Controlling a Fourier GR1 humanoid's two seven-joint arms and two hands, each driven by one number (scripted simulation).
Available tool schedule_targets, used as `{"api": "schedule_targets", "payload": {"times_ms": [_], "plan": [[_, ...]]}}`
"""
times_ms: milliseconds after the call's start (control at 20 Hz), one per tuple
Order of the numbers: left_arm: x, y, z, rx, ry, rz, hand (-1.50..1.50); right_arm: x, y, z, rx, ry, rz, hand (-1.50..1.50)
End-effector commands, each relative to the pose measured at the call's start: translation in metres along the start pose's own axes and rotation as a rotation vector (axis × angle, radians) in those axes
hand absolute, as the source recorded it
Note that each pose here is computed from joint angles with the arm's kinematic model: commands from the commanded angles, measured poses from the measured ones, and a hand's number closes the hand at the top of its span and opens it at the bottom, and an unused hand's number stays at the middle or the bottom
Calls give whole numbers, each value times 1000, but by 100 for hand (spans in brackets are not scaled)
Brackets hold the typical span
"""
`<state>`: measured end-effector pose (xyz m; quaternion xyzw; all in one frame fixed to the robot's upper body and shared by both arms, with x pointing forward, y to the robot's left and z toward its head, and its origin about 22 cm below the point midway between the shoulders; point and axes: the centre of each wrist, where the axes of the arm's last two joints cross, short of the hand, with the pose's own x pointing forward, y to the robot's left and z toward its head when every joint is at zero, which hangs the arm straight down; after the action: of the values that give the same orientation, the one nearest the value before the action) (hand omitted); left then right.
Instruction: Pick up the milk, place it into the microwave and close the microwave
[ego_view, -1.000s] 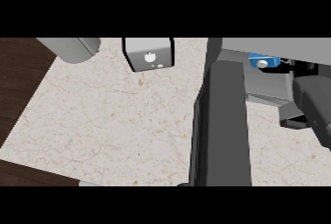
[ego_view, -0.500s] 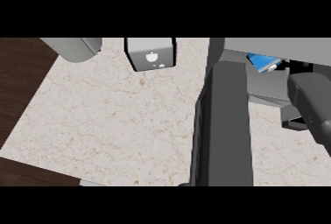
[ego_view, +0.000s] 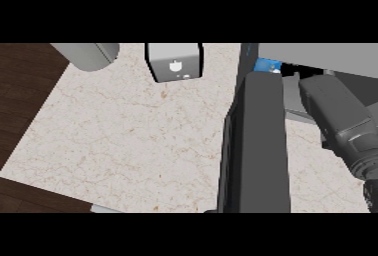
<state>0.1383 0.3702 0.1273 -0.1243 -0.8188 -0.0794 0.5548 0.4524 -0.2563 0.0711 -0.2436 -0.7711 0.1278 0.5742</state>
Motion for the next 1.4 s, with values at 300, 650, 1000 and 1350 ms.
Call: {"api": "schedule_targets", "payload": {"times_ms": [300,650,1000,1350], "plan": [[-12,3,-2,-13,40,9,-150,44,40,-14,2,-31,-8,-150],[-16,0,-4,-12,41,20,-150,41,45,-10,-102,-50,-56,-150],[-44,-10,6,-10,106,48,-150,19,31,-2,-85,-60,-14,-150],[-55,-34,9,-107,92,87,-150,-3,24,11,-35,-9,-101,-150]]}}
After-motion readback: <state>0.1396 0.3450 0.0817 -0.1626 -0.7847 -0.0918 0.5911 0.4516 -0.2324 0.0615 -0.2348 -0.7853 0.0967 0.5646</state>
